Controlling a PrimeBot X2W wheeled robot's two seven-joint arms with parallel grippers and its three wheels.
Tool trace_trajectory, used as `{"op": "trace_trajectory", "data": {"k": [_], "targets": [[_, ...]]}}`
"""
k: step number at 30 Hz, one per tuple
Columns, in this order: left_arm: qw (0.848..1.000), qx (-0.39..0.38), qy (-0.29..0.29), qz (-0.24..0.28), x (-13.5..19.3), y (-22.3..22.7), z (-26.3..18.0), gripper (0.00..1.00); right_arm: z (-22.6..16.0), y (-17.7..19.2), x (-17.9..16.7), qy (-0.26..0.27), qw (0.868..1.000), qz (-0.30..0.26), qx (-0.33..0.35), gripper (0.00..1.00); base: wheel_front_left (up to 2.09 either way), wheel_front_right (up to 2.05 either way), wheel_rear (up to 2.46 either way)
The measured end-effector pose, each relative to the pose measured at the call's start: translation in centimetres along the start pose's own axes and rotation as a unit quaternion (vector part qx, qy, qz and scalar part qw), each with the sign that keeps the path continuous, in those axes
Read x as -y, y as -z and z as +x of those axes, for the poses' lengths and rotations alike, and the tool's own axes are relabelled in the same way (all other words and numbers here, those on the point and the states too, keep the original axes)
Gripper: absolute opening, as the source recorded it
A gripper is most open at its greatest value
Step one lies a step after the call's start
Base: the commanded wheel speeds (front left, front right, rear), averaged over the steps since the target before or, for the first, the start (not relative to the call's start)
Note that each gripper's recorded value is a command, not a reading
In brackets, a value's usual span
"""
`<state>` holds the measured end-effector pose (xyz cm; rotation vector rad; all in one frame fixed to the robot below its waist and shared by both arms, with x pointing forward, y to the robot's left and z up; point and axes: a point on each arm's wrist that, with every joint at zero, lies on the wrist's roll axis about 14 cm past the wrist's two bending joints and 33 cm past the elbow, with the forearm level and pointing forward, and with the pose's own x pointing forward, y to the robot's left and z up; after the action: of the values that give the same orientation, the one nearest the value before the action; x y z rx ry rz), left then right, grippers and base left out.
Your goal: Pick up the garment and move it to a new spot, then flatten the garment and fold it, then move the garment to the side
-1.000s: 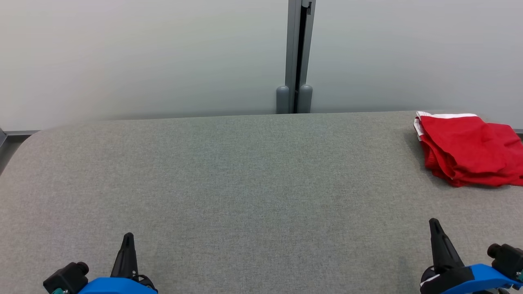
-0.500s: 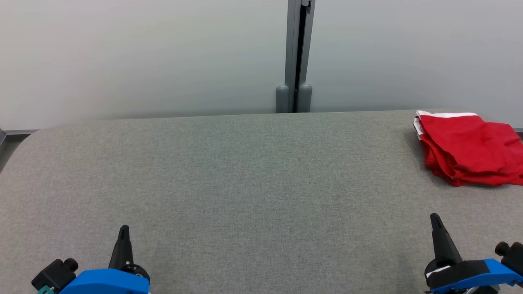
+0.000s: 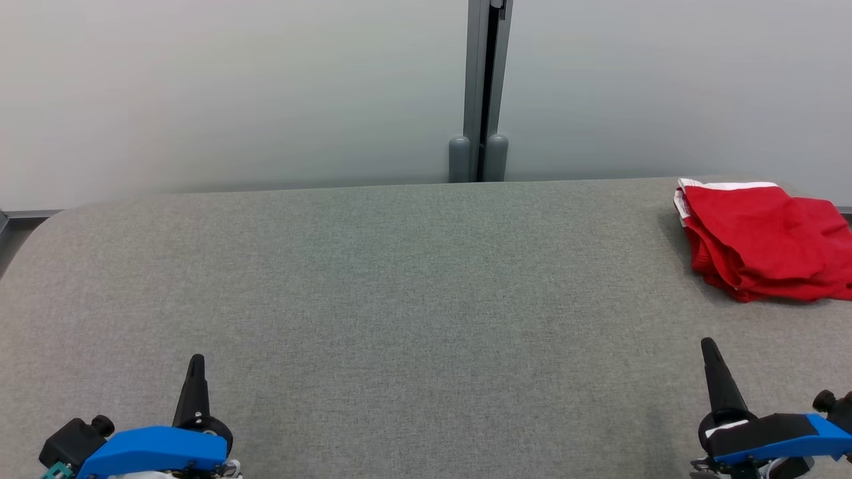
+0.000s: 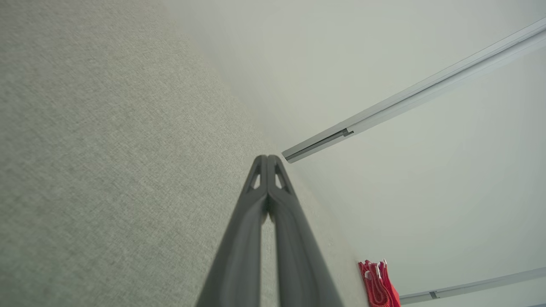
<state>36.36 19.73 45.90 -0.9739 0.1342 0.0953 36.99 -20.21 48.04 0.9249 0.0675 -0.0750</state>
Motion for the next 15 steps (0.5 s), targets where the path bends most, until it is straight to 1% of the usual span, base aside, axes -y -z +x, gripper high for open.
{"op": "trace_trajectory", "data": {"k": [15], "targets": [[0.997,0.004,0.011,-0.079,0.83,-0.61,0.48,0.0,0.43,-0.24,-0.53,-0.008,0.996,0.085,-0.001,0.0,0.0,0.0,0.0]]}}
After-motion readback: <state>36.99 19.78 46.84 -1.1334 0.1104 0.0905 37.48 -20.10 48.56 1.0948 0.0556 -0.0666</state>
